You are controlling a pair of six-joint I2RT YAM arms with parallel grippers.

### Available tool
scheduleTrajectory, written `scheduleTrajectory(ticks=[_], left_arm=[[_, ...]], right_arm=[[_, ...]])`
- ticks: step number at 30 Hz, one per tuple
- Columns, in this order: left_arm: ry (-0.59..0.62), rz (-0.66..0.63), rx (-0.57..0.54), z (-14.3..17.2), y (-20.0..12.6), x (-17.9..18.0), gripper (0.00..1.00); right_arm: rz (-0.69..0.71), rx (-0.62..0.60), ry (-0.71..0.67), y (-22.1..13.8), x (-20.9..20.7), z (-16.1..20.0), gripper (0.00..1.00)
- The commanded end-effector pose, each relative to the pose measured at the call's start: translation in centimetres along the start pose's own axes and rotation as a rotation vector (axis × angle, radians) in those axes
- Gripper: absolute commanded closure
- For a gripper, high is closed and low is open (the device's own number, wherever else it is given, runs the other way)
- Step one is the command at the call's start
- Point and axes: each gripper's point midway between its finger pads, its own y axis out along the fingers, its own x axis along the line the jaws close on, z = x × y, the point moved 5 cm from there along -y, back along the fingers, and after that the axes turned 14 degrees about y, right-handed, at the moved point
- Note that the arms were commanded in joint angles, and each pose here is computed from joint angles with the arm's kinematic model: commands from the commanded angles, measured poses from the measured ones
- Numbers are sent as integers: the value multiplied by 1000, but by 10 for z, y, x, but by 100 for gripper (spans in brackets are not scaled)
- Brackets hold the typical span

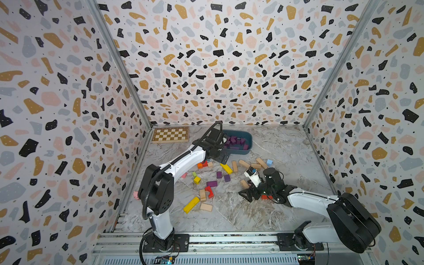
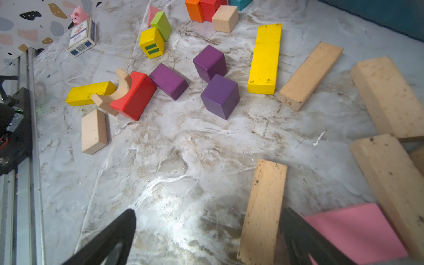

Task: Pick purple bricks into the storage bin
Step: Place the building block in the storage box, then pick up the building block from the center of the board.

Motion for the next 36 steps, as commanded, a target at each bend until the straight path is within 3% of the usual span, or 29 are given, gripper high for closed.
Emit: scheduleTrajectory(ticks=[1, 11, 14, 17, 22, 27, 36], left_arm=[[-65, -25, -73, 22, -30, -4, 1], [-180, -44, -298, 137, -91, -28, 1], [-224, -32, -385, 153, -97, -33, 1], [-288, -92, -376, 172, -90, -29, 1], [-319, -65, -340, 190, -74, -36, 1], [-369, -134, -319, 196, -78, -27, 1], [-367, -134, -340, 199, -72, -28, 1]], right_arm=[[1, -33, -32, -3, 5, -13, 0], [-18, -1, -29, 8, 10, -21, 0], [3, 36, -121, 17, 25, -29, 0], [24, 82, -231, 32, 42, -40, 1], [58, 159, -320, 60, 51, -58, 10], [86, 228, -401, 86, 58, -65, 30], [112, 251, -555, 110, 72, -61, 37]])
